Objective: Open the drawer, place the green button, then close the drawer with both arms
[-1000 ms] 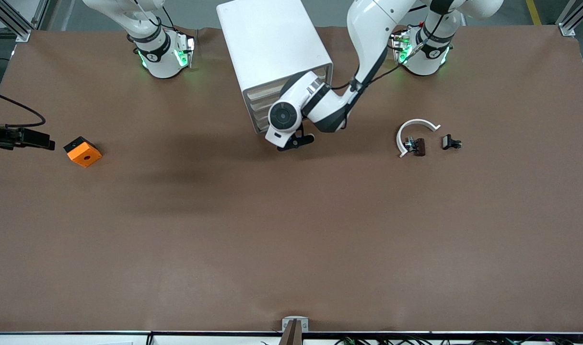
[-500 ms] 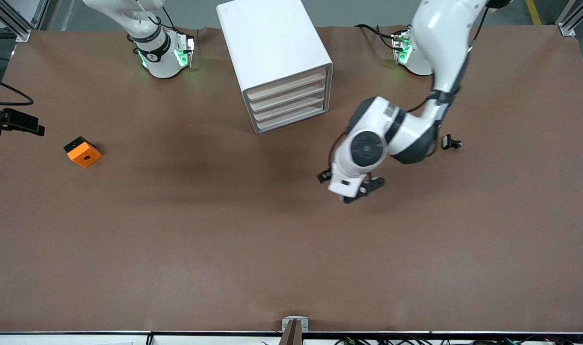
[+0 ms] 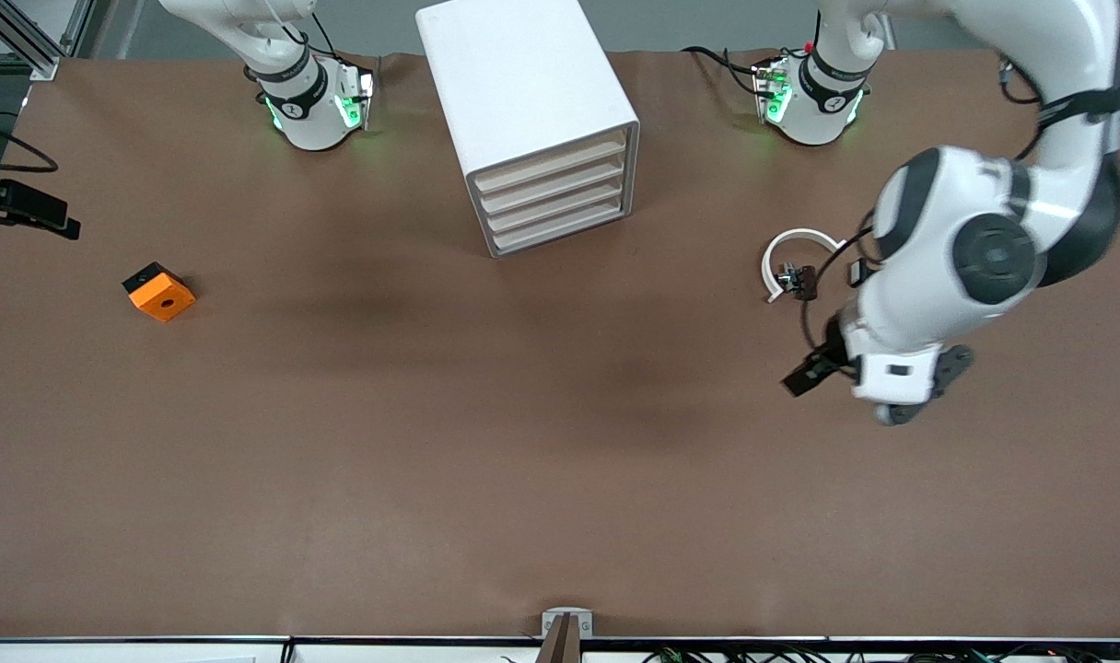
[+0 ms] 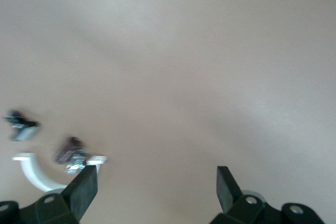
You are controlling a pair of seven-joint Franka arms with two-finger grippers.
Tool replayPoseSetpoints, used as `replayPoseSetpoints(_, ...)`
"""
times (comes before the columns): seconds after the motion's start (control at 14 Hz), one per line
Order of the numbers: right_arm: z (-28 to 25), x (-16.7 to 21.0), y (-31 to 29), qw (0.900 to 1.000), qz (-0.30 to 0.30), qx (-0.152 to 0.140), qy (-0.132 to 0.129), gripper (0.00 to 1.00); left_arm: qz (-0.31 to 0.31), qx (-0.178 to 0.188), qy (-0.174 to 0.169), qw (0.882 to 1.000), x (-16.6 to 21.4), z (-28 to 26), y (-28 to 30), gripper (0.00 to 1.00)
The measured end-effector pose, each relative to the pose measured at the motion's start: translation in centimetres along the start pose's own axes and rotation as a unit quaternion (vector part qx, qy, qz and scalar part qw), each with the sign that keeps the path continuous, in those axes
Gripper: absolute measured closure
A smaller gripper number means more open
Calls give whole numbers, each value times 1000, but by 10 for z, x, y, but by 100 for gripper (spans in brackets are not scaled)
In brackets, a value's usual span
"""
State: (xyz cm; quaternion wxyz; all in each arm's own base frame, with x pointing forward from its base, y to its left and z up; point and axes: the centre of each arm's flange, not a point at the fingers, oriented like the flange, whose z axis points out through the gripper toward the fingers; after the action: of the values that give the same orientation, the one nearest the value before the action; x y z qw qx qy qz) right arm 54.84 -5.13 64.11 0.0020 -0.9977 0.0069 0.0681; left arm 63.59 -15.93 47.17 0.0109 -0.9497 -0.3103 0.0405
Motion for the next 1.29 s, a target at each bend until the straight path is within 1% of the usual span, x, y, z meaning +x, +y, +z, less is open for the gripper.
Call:
replayPoseSetpoints(0.14, 0, -7, -1, 1000, -2, 0, 13, 0, 34, 19, -19, 999, 16, -27, -31, 0)
replayPoseSetpoints(0.29, 5, -16, -1, 1000, -2, 0, 24, 0, 90, 27, -33, 995, 29, -47, -58, 0)
replayPoseSetpoints(0.43, 6, -25, -1, 1000, -2, 1, 30, 0, 153, 19, -29, 988, 38, -67, -79, 0)
replayPoseSetpoints(0.5, 5, -29, -1, 999, -2, 1, 33, 0, 172, 16, -25, 985, 38, -77, -88, 0)
replayPoseSetpoints(0.64, -1, -36, -1, 999, -2, 1, 40, 0, 189, 14, -20, 982, 32, -98, -102, 0)
replayPoseSetpoints(0.86, -2, -39, -2, 999, -2, 1, 43, 0, 208, 8, -3, 978, 19, -129, -118, 0)
replayPoseSetpoints(1.07, -1, -36, -4, 999, -5, 0, 49, 0, 233, 7, 6, 972, 4, -139, -146, 0)
replayPoseSetpoints(1.29, -2, -36, -4, 999, -5, 0, 51, 0, 235, 3, 13, 972, -17, -143, -165, 0)
